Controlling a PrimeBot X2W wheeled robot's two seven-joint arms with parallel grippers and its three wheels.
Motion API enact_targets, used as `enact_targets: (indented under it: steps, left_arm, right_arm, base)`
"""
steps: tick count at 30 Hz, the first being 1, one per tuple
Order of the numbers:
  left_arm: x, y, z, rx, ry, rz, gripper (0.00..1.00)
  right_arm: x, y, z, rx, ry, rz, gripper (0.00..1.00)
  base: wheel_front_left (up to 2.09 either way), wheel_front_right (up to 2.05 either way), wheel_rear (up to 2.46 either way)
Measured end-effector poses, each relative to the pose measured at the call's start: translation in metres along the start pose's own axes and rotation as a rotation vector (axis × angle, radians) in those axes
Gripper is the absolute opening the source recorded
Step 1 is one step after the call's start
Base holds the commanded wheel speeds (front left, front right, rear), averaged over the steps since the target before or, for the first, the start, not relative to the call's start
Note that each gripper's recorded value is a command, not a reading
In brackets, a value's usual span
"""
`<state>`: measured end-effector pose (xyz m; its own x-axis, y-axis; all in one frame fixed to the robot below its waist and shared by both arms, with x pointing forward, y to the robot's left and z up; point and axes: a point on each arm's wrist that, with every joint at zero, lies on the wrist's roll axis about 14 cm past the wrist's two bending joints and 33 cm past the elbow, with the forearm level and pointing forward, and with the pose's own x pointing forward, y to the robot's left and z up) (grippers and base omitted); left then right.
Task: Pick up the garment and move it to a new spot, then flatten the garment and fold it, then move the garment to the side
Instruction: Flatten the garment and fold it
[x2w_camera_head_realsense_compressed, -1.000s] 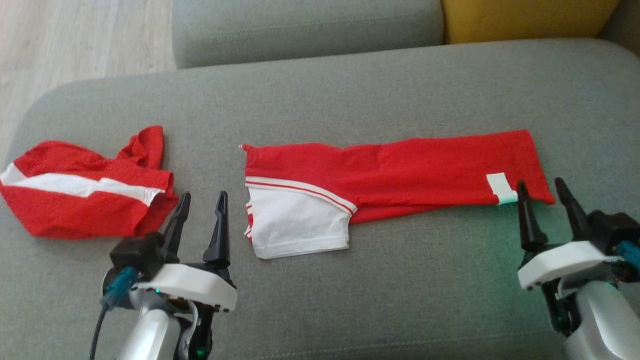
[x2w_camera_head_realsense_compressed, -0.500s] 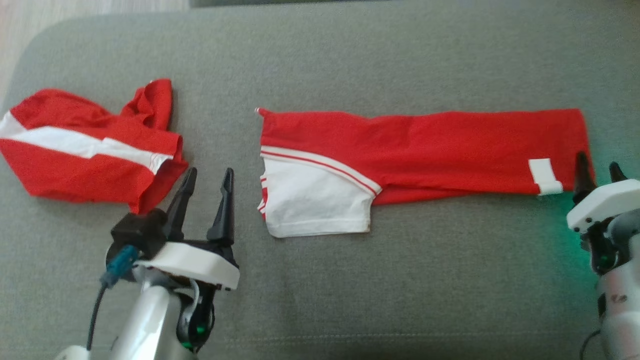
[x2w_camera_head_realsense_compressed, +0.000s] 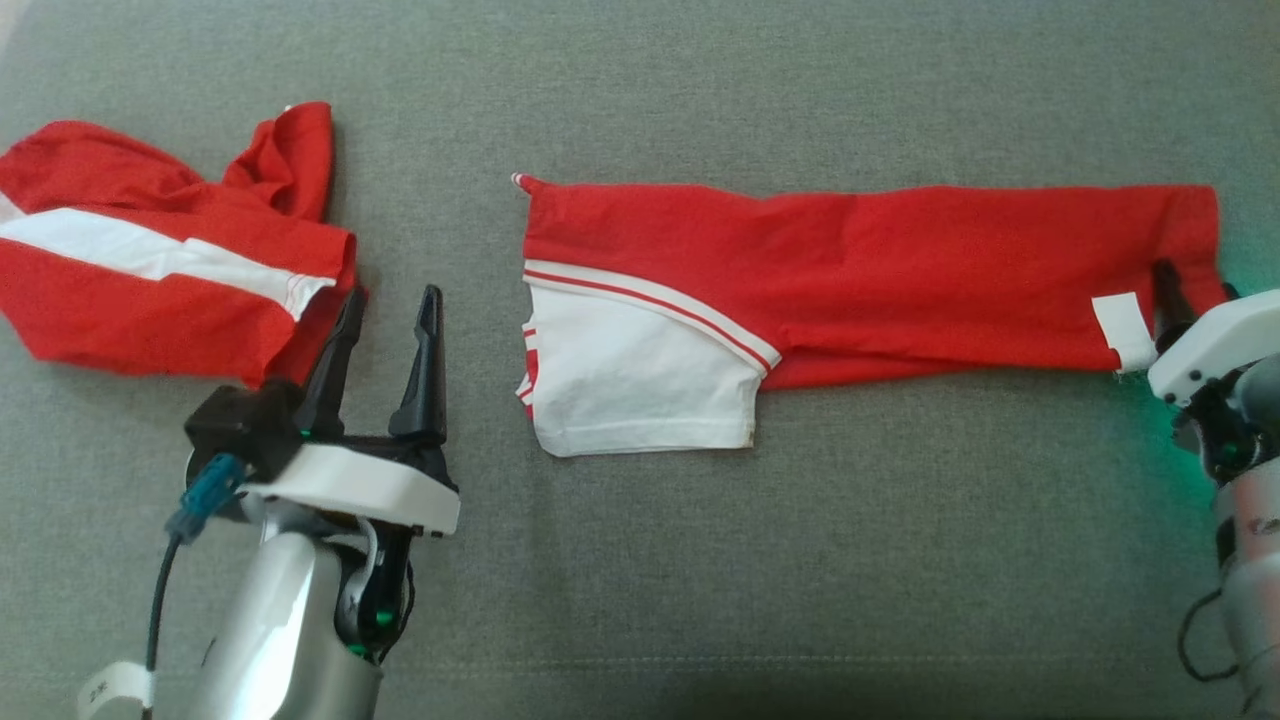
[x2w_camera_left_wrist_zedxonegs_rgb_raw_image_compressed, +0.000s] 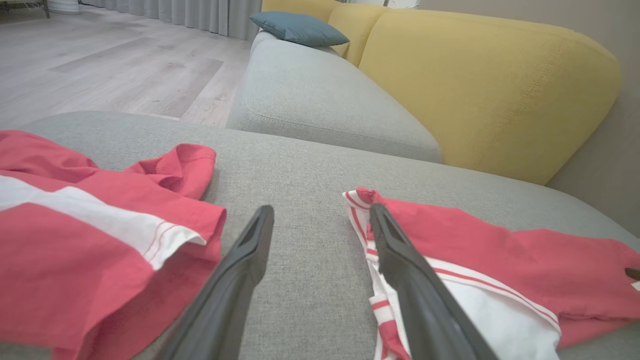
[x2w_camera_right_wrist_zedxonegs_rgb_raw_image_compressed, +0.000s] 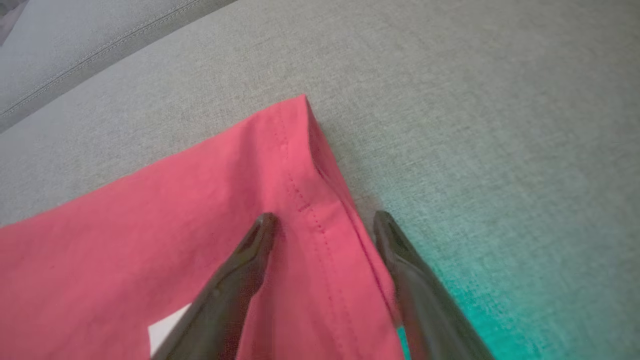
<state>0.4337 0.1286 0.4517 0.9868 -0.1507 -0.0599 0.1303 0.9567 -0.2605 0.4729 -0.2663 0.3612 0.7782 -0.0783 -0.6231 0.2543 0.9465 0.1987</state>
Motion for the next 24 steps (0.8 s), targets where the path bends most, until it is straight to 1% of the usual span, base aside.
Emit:
enact_targets:
  steps: [1, 2, 3, 4, 9, 11, 13, 14, 17, 20, 24]
  left_arm:
    - [0.001, -0.001, 0.000, -0.001, 0.001, -0.003, 1.00]
    - [0.002, -0.002, -0.001, -0.004, 0.001, -0.011, 1.00]
    - [0.003, -0.003, -0.001, -0.004, 0.001, -0.013, 1.00]
    - [0.004, -0.004, 0.000, 0.001, -0.001, -0.016, 1.00]
    - [0.007, -0.003, 0.007, 0.008, -0.021, -0.014, 1.00]
    - [0.007, -0.003, 0.009, 0.012, -0.027, -0.015, 1.00]
    - [0.006, -0.006, 0.011, 0.012, -0.032, -0.022, 1.00]
    - [0.005, -0.008, 0.013, 0.011, -0.036, -0.031, 1.00]
    - [0.004, -0.011, 0.017, 0.013, -0.045, -0.037, 1.00]
    - [0.001, -0.014, 0.022, 0.015, -0.056, -0.045, 1.00]
    - [-0.009, -0.018, 0.025, 0.017, -0.061, -0.051, 1.00]
  right_arm:
    - [0.000, -0.001, 0.000, -0.005, 0.004, -0.001, 1.00]
    - [0.000, -0.003, 0.000, -0.004, 0.006, -0.003, 0.46]
    - [0.000, -0.004, 0.000, 0.002, 0.007, -0.005, 0.04]
    - [0.000, -0.006, 0.000, 0.011, 0.009, -0.008, 0.00]
    - [-0.006, -0.017, 0.001, 0.042, 0.006, -0.027, 0.00]
    - [-0.010, -0.028, 0.002, 0.047, -0.003, -0.053, 0.00]
    - [-0.017, -0.051, 0.007, 0.040, -0.028, -0.106, 0.00]
    - [-0.026, -0.078, 0.019, 0.012, -0.072, -0.168, 0.00]
    - [-0.040, -0.103, 0.033, -0.009, -0.133, -0.232, 0.00]
    - [-0.046, -0.103, 0.031, -0.011, -0.141, -0.237, 0.00]
    - [-0.048, -0.079, 0.036, -0.008, -0.169, -0.190, 0.00]
  base:
    - [0.00, 0.00, 0.00]
    - [0.00, 0.00, 0.00]
    - [0.00, 0.00, 0.00]
    - [0.00, 0.00, 0.00]
    - [0.00, 0.00, 0.00]
    - [0.00, 0.00, 0.00]
    - [0.00, 0.00, 0.00]
    - [0.00, 0.00, 0.00]
    - [0.00, 0.00, 0.00]
    - [0.00, 0.00, 0.00]
    - [0.00, 0.00, 0.00]
